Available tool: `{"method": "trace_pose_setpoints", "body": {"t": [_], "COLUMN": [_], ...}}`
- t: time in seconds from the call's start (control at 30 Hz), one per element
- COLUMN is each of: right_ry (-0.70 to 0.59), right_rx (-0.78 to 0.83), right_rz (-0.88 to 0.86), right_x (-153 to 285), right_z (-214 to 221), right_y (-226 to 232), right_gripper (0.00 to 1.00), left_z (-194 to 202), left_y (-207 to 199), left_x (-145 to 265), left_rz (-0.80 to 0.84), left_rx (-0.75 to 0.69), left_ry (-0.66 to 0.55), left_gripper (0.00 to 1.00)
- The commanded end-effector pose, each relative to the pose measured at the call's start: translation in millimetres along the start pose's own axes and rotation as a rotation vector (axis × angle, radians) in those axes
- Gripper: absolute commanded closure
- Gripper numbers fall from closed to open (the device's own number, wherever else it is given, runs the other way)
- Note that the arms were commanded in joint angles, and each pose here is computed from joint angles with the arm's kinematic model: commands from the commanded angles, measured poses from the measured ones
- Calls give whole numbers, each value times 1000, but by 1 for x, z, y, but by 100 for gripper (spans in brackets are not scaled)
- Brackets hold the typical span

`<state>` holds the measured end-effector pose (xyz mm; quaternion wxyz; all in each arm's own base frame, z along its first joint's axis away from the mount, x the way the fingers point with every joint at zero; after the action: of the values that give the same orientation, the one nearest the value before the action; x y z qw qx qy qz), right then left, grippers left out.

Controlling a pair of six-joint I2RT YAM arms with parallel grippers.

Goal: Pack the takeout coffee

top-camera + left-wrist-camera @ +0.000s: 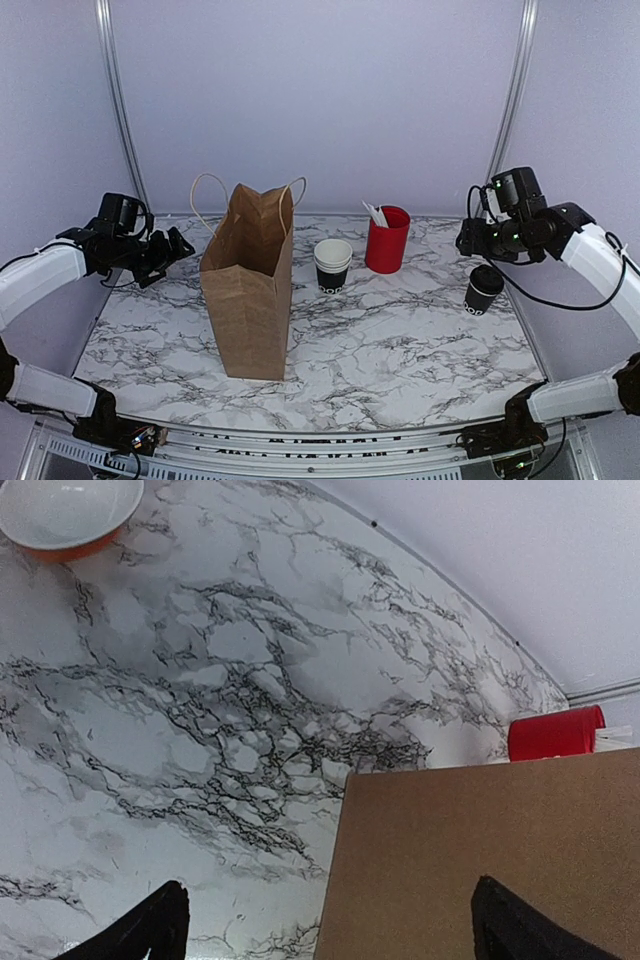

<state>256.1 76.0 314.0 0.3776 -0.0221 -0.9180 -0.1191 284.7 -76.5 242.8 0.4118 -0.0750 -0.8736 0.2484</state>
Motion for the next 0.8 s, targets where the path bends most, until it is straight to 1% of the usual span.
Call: {"method": "trace_pose_setpoints", "body": {"t": [0.0, 0.3, 0.4, 0.5, 0.77], "right_ry": [-42, -59, -55, -52, -59], "right_rx": [-47, -66, -68, -68, -78], "right_rz": [50, 64, 66, 63, 47], "right_x": [4, 1, 0, -2, -3], "right_z": [2, 5, 7, 7, 7], "right_y": [-14, -19, -21, -21, -20], "right_gripper": [28, 27, 27, 27, 27], "left_z": [16, 57, 67, 86, 115], "left_y": [3, 11, 10, 20, 26], "left_x": [-13, -27, -27, -30, -29], "left_rz": [67, 32, 17, -15, -57], "left_rx": [0, -46, -65, -66, -96], "left_ry": [36, 148, 162, 201, 255], "left_gripper": [1, 1, 1, 1, 1]}}
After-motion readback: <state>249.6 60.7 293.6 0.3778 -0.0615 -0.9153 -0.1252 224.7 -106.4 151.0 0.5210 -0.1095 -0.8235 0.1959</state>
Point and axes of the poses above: each gripper's point midway between its finger pads, its own x axis back along the fingers, its own y axis along the line the jaws close on, z = x × y, the point moved 9 cm from there along x, back along the fingers, and after that the axes turned 6 degrees about -x, right-handed, at the moved point
